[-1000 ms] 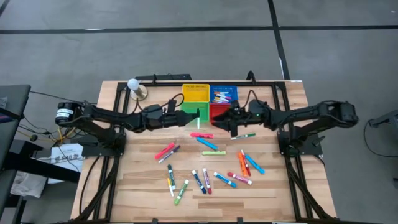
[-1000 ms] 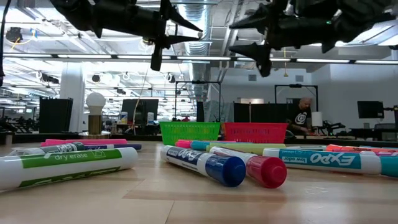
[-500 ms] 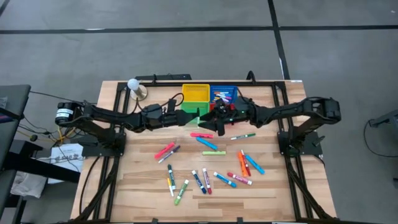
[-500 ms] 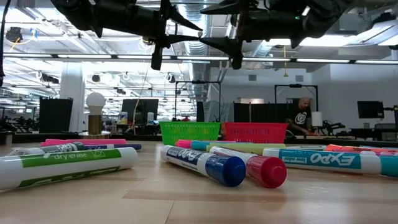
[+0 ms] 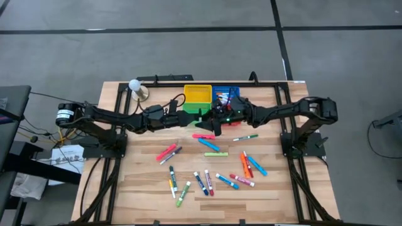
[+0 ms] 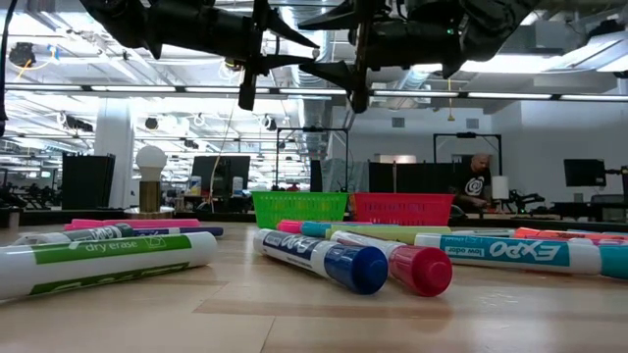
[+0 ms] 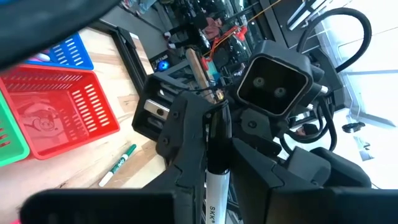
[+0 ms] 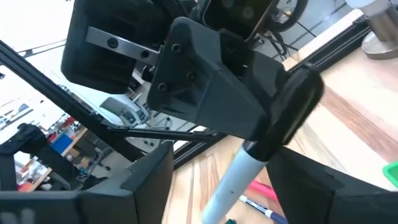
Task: Pick & Place Markers
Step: Put the small black highlighter pen into the blue bin
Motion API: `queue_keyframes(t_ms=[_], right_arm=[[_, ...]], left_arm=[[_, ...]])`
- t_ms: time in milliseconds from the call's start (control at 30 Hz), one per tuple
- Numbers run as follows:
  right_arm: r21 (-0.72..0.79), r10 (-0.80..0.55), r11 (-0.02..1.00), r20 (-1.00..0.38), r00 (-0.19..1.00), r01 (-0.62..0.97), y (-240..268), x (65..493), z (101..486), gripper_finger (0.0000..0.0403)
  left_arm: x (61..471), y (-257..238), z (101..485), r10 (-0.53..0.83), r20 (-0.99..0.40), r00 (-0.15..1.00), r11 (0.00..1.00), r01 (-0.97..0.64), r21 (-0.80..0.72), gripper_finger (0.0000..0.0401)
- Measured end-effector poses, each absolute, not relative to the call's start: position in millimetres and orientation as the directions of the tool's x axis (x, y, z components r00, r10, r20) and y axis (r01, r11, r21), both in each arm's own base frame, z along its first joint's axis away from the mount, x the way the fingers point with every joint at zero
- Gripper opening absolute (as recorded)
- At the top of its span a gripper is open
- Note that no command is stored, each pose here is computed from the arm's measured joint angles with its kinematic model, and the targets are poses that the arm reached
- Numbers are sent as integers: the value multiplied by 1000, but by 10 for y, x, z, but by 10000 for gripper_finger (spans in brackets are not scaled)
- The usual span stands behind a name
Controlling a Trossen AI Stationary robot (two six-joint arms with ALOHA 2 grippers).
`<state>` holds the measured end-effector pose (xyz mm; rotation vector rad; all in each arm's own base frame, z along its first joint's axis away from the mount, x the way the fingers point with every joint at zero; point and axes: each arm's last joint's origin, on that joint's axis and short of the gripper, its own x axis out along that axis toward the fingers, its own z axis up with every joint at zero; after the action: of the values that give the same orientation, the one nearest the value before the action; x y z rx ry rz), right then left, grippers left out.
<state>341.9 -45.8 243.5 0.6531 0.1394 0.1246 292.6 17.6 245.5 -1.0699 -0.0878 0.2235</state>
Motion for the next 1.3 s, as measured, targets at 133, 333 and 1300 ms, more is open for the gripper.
queue_keyframes(t_ms=[133,333,1300], right_arm=[[613,153,787,-95,984,-64,-478,3402,2451,197],[616,154,786,-115,981,-52,-478,3400,2431,132],[620,145,784,-161,976,-14,-569,3375,2384,30]], left_arm=[[2924,177,2461,225,-33,974,460,-136,-877,66],[2922,195,2454,231,-40,972,459,-145,-877,66],[2854,279,2544,230,-19,973,628,-163,-761,92]])
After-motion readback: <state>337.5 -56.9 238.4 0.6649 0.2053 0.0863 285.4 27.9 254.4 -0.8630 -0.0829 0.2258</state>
